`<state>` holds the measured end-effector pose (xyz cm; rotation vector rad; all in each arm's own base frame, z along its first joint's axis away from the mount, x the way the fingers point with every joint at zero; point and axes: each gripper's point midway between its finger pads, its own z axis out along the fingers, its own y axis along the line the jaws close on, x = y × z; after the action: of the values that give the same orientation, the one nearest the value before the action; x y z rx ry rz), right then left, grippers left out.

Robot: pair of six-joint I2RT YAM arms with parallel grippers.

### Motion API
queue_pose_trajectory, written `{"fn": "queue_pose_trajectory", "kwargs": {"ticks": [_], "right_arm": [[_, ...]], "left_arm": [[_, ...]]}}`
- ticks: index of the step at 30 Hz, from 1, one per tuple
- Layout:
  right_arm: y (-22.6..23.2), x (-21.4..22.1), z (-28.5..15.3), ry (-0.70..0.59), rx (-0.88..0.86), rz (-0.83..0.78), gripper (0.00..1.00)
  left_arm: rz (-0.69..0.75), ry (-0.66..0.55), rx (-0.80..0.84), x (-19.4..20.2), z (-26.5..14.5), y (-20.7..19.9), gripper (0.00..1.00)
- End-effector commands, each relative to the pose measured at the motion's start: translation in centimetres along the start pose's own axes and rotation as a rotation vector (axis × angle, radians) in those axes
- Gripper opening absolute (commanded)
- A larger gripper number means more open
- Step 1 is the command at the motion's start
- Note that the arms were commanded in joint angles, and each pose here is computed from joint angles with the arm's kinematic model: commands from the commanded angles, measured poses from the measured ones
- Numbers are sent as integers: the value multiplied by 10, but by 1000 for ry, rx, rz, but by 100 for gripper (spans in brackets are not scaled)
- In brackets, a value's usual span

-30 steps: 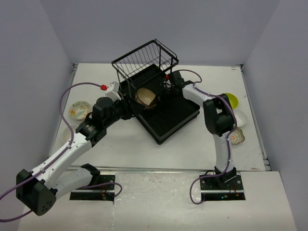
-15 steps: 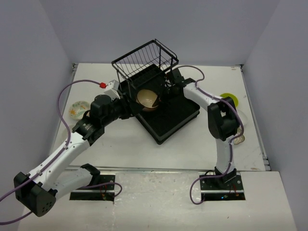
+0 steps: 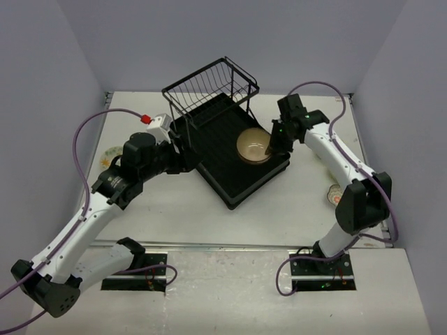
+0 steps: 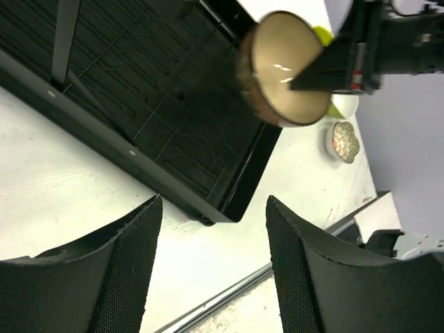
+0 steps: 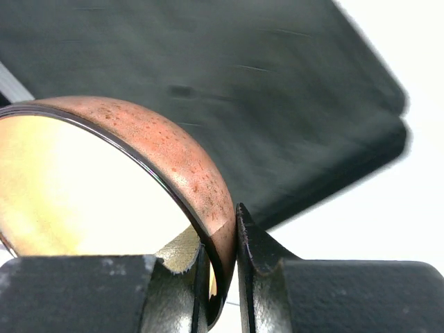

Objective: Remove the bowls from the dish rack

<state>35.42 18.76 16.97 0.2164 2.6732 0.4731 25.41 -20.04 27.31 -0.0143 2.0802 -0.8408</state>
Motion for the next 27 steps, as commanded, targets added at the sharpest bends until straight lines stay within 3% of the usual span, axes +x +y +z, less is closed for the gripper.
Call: {"fn": "queue_pose_trajectory", "kwargs": {"ticks": [1,5,11,17,27], "right_arm": [[-57,-9,-42,-105,151,23,0],[-117,-26,-84,-225,238,138,0],[-178,-31,-102,-261,375,237,0],[-218,-10,-71,-175,504,258,0],[-251,-12,-28,-91,582,292,0]], "left_arm": [[63,40,-31,-1,-13,3,63],[72,64,-110,5,-17,18,63],[65,108,-154,12,-17,26,67],[63,105,-240,8,-20,38,68],[70,111,-272,3,-25,40,69]]}}
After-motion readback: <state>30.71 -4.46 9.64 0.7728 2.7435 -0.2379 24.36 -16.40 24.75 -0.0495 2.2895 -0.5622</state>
